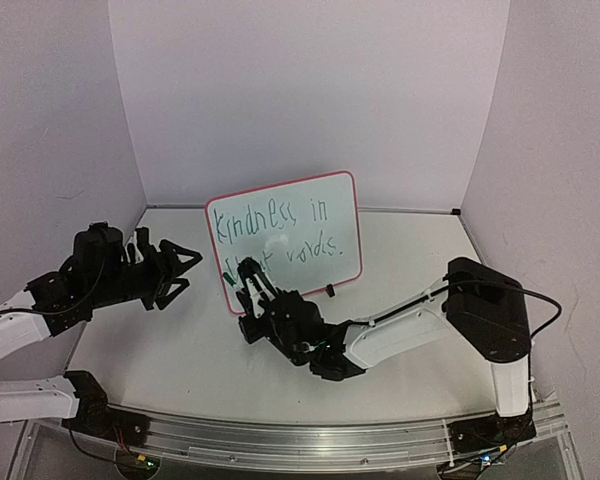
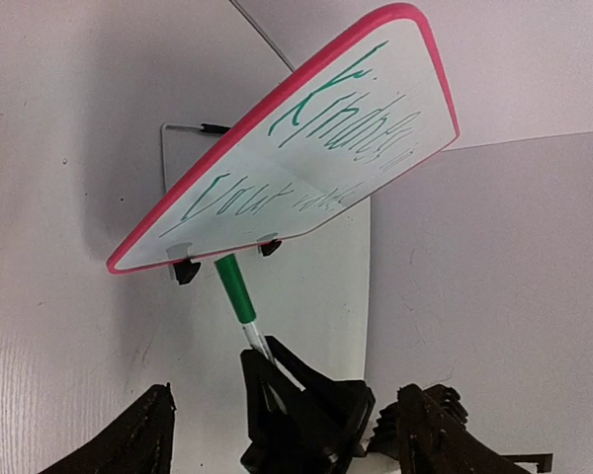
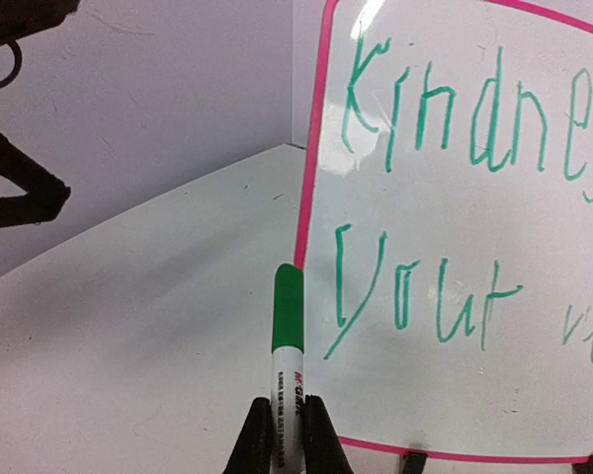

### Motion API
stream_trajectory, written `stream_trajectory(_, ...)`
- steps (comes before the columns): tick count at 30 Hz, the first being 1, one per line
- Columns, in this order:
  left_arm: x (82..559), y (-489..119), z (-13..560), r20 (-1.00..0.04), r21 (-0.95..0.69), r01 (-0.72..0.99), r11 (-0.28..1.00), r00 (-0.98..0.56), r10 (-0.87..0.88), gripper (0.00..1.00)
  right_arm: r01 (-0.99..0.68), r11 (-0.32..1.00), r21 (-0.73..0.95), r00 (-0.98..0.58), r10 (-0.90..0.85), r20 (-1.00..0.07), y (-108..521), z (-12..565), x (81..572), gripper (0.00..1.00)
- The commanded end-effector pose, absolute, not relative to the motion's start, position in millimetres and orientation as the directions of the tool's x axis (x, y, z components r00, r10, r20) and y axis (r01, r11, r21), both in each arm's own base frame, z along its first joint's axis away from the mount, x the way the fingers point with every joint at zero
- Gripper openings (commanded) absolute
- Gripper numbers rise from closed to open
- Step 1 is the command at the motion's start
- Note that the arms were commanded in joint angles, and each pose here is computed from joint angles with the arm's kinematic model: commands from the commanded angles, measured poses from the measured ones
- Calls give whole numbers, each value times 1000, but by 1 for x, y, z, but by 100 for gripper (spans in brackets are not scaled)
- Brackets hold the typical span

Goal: Write a sentence on the whiteboard
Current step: Insert the whiteboard marker into the pen cap, then adjust the pen cap from the whiteboard marker.

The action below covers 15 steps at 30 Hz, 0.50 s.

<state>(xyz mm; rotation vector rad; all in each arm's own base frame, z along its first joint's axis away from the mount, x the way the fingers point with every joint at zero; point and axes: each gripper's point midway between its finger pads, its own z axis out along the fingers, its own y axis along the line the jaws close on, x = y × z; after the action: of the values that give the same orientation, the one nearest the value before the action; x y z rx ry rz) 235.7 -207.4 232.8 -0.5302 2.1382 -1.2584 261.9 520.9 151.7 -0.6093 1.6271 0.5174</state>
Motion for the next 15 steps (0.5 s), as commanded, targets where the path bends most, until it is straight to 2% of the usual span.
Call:
stream_trajectory(1,227,-209,251,-401,-829,72,555,-769,-499,78,-628,772,102,-77,69,-995,494,224,256,0)
stream_trajectory(5,221,-221,274,-539,-763,266,589,-765,-353,83,-706,677,208,-153,142,-978,475,248,242,0)
stream_trajectory(6,214,-230,284,-591,-732,364,575,-760,-271,84,-748,608,266,-212,161,-964,470,252,237,0)
stream_trajectory(10,198,-250,305,-661,-689,531,493,-739,-128,90,-797,416,437,-389,199,-899,450,264,239,0)
stream_trajectory(15,186,-271,322,-692,-684,634,360,-721,-46,95,-808,221,546,-512,193,-837,435,285,227,0)
